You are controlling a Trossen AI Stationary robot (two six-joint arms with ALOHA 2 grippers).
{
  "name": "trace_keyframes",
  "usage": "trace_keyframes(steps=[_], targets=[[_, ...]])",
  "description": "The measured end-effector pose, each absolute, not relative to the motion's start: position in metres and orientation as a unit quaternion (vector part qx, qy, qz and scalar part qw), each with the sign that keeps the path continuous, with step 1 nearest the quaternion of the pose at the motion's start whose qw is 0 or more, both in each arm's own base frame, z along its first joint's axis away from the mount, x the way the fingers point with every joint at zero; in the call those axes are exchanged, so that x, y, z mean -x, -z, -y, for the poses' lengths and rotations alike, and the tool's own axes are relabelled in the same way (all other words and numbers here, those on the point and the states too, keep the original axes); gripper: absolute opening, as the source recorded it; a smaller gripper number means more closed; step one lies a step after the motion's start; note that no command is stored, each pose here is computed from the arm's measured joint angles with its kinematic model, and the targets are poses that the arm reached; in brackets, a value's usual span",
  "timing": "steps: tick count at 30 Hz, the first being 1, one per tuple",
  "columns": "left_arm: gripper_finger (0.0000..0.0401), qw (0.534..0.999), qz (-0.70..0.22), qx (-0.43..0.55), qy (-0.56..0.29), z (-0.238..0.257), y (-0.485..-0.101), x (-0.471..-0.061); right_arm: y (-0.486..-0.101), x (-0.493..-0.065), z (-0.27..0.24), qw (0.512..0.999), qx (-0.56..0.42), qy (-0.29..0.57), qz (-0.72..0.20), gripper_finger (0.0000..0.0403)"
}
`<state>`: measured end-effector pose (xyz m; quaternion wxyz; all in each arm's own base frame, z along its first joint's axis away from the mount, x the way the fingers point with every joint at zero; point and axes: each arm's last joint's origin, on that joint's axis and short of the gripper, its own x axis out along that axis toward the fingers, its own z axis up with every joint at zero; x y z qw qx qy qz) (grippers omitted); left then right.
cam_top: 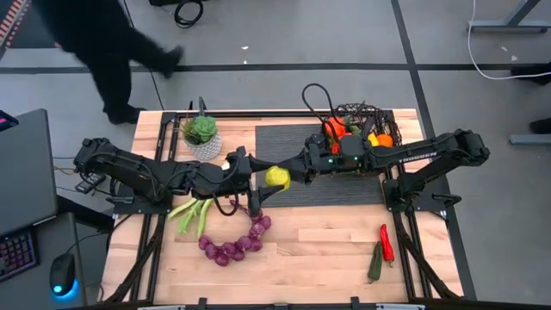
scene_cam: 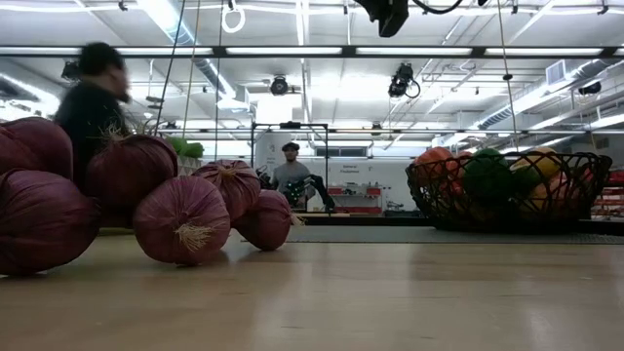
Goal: Build produce basket
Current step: Put the green apple into the black basket
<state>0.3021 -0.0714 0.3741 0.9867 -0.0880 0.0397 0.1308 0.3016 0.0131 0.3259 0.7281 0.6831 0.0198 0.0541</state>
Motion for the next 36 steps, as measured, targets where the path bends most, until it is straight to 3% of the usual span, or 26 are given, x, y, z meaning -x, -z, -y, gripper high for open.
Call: trace_keyframes(steps=[7,23,28,36], targets=[[0.0300,0.987,-0.039,0.088,-0.131,0.0713,-0.3744,-0.3022,-0.3262,-0.3016,-0.0129,0.729,-0.682,-0.052,-0.015,0.0356],[0.0308,0.984,-0.053,0.102,-0.135,0.0696,-0.3717,-0.3018,-0.3262,-0.3015,-0.0129,0.733,-0.678,-0.058,-0.016,0.0233],[0.0315,0.983,-0.057,0.115,-0.132,0.0699,-0.3711,-0.3015,-0.3271,-0.3011,-0.0177,0.739,-0.668,-0.085,-0.033,0.0238],[0.0315,0.982,-0.057,0.121,-0.134,0.0703,-0.3707,-0.3013,-0.3288,-0.3008,-0.0203,0.742,-0.662,-0.097,-0.031,0.0310]])
